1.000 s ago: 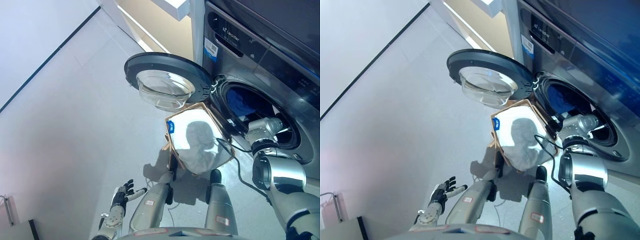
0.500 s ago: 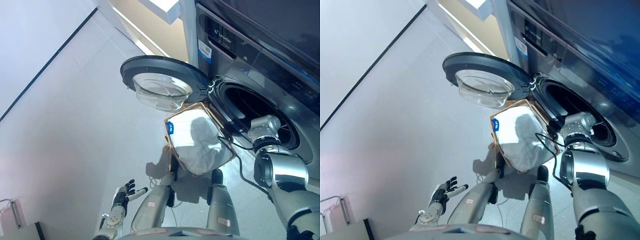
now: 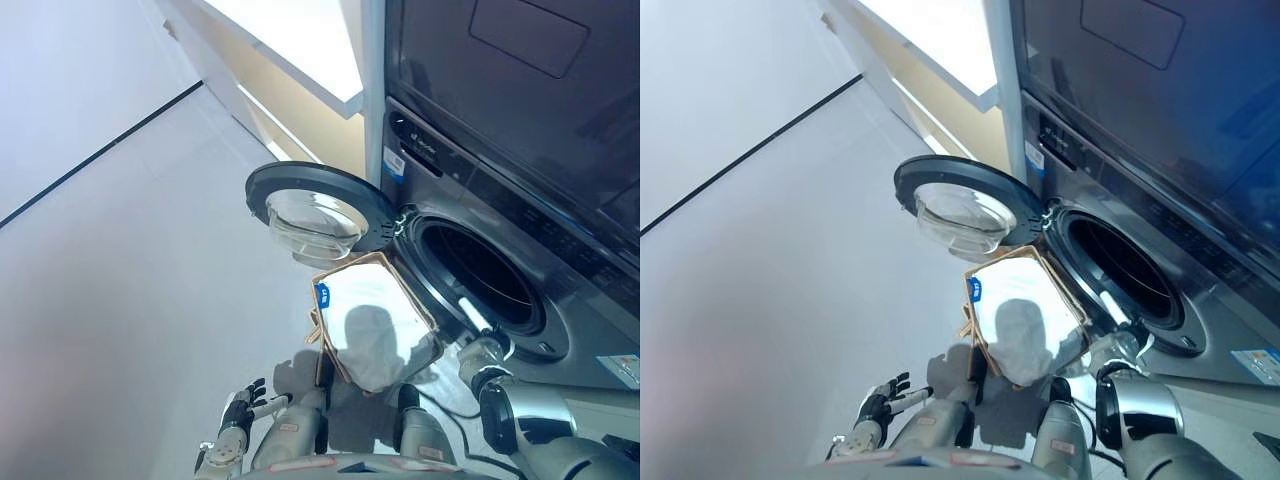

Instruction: Put the clothes in the basket into the washing machine.

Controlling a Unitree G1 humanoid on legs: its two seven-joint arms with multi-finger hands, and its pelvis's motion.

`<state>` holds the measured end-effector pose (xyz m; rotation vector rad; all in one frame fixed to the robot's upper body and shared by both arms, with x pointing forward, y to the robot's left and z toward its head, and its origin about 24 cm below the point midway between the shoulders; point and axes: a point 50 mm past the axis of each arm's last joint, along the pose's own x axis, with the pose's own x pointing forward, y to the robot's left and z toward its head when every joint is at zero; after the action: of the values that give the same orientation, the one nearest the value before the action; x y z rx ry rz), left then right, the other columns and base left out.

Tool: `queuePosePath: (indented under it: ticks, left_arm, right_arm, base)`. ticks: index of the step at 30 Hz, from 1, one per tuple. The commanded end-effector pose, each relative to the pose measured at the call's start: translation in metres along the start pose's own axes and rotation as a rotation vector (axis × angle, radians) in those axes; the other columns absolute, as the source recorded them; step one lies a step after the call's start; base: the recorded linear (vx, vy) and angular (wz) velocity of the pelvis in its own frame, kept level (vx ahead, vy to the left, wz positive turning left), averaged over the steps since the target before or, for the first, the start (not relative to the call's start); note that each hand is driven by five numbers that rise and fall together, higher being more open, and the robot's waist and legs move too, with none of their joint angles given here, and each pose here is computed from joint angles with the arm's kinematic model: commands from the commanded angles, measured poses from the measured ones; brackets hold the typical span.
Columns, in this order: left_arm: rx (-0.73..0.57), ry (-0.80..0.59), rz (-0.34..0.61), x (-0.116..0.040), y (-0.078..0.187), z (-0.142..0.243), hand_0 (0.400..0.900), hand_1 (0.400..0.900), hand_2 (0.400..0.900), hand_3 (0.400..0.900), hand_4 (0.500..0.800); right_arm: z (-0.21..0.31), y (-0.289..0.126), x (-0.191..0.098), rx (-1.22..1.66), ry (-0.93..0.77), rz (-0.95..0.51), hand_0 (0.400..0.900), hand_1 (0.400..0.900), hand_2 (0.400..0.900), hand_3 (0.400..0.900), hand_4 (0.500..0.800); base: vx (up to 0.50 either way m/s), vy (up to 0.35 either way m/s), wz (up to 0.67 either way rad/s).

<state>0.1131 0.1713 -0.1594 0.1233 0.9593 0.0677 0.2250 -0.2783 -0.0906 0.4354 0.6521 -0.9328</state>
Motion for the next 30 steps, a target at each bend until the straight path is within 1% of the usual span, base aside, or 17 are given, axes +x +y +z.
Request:
queuePosePath:
  ticks: [1, 2, 4, 5, 6, 7, 8, 9, 10, 11, 12, 13, 15, 16, 18, 21, 30]
  left_arm:
    - [0.023, 0.058, 0.064, 0.0, 0.023, -0.009, 0.9, 0.9, 0.9, 0.9, 0.8]
    - [0.023, 0.059, 0.064, 0.0, 0.023, -0.009, 0.9, 0.9, 0.9, 0.9, 0.8]
    - [0.044, 0.084, 0.065, -0.001, 0.03, -0.014, 0.9, 0.9, 0.9, 0.9, 0.8]
    - [0.044, 0.084, 0.065, -0.001, 0.03, -0.014, 0.9, 0.9, 0.9, 0.9, 0.8]
    - [0.058, 0.1, 0.063, -0.003, 0.034, -0.019, 0.9, 0.9, 0.9, 0.9, 0.8]
    - [0.057, 0.101, 0.063, -0.003, 0.034, -0.019, 0.9, 0.9, 0.9, 0.9, 0.8]
    - [0.066, 0.112, 0.061, -0.004, 0.036, -0.022, 0.9, 0.9, 0.9, 0.9, 0.8]
    - [0.093, 0.13, 0.054, -0.007, 0.039, -0.028, 0.9, 0.9, 0.9, 0.9, 0.8]
    - [0.103, 0.142, 0.055, -0.009, 0.042, -0.032, 0.9, 0.9, 0.9, 0.9, 0.8]
    - [0.103, 0.142, 0.056, -0.009, 0.042, -0.032, 0.9, 0.9, 0.9, 0.9, 0.8]
    - [0.116, 0.159, 0.047, -0.011, 0.043, -0.037, 0.9, 0.9, 0.9, 0.9, 0.8]
    - [0.134, 0.183, 0.029, -0.014, 0.044, -0.044, 0.9, 0.9, 0.9, 0.9, 0.8]
    - [0.144, 0.193, 0.025, -0.015, 0.045, -0.046, 0.9, 0.9, 0.9, 0.9, 0.8]
    - [0.157, 0.207, 0.006, -0.017, 0.043, -0.05, 0.9, 0.9, 0.9, 0.9, 0.8]
    - [0.174, 0.216, -0.005, -0.018, 0.041, -0.052, 0.9, 0.9, 0.9, 0.9, 0.8]
    - [0.2, 0.232, -0.035, -0.018, 0.035, -0.054, 0.9, 0.9, 0.9, 0.9, 0.8]
    - [0.216, 0.221, -0.059, -0.017, 0.031, -0.051, 0.9, 0.9, 0.9, 0.9, 0.8]
  right_arm:
    - [-0.011, -0.016, 0.0, -0.259, -0.035, 0.04, 0.9, 0.9, 0.9, 0.9, 0.8]
    - [-0.011, -0.016, 0.0, -0.261, -0.035, 0.04, 0.9, 0.9, 0.9, 0.9, 0.8]
    - [-0.031, -0.042, -0.001, -0.549, -0.014, 0.033, 0.9, 0.9, 0.9, 0.9, 0.8]
    - [-0.031, -0.042, -0.001, -0.55, -0.014, 0.033, 0.9, 0.9, 0.9, 0.9, 0.8]
    - [-0.043, -0.062, -0.003, -0.739, 0.01, 0.037, 0.9, 0.9, 0.9, 0.9, 0.8]
    - [-0.043, -0.062, -0.003, -0.739, 0.01, 0.037, 0.9, 0.9, 0.9, 0.9, 0.8]
    - [-0.049, -0.069, -0.005, -0.877, 0.006, 0.054, 0.9, 0.9, 0.9, 0.9, 0.8]
    - [-0.065, -0.079, -0.01, -1.121, 0.011, 0.111, 0.9, 0.9, 0.9, 0.9, 0.8]
    - [-0.072, -0.085, -0.013, -1.215, 0.016, 0.138, 0.9, 0.9, 0.9, 0.9, 0.8]
    - [-0.072, -0.086, -0.013, -1.215, 0.016, 0.138, 0.9, 0.9, 0.9, 0.9, 0.8]
    - [-0.081, -0.094, -0.017, -1.374, 0.017, 0.175, 0.9, 0.9, 0.9, 0.9, 0.8]
    - [-0.095, -0.11, -0.023, -1.454, 0.063, 0.207, 0.9, 0.9, 0.9, 0.9, 0.8]
    - [-0.099, -0.117, -0.026, -1.493, 0.069, 0.208, 0.9, 0.9, 0.9, 0.9, 0.8]
    - [-0.107, -0.13, -0.031, -1.505, 0.128, 0.205, 0.9, 0.9, 0.9, 0.9, 0.8]
    - [-0.111, -0.136, -0.033, -1.502, 0.161, 0.198, 0.9, 0.9, 0.9, 0.9, 0.8]
    - [-0.117, -0.146, -0.037, -1.413, 0.236, 0.151, 0.9, 0.9, 0.9, 0.9, 0.8]
    - [-0.126, -0.132, -0.041, -1.401, 0.245, 0.213, 0.9, 0.9, 0.9, 0.9, 0.8]
  base:
    - [0.032, -0.012, -0.05]
    - [0.018, -0.028, -0.05]
    - [0.0, 0.0, 0.0]
    - [0.001, -0.025, 0.04]
    - [0.003, -0.018, 0.03]
    - [0.0, 0.0, 0.0]
    - [-0.011, -0.01, -0.06]
    - [-0.012, -0.015, -0.09]
    - [0.001, -0.01, -0.07]
    - [-0.009, -0.006, -0.05]
    - [0.011, -0.005, -0.03]
    - [0.011, -0.005, -0.03]
    - [0.019, -0.003, -0.05]
    - [0.017, 0.002, -0.07]
    - [0.029, 0.007, -0.06]
    - [0.029, 0.008, -0.07]
    - [0.007, 0.0, -0.03]
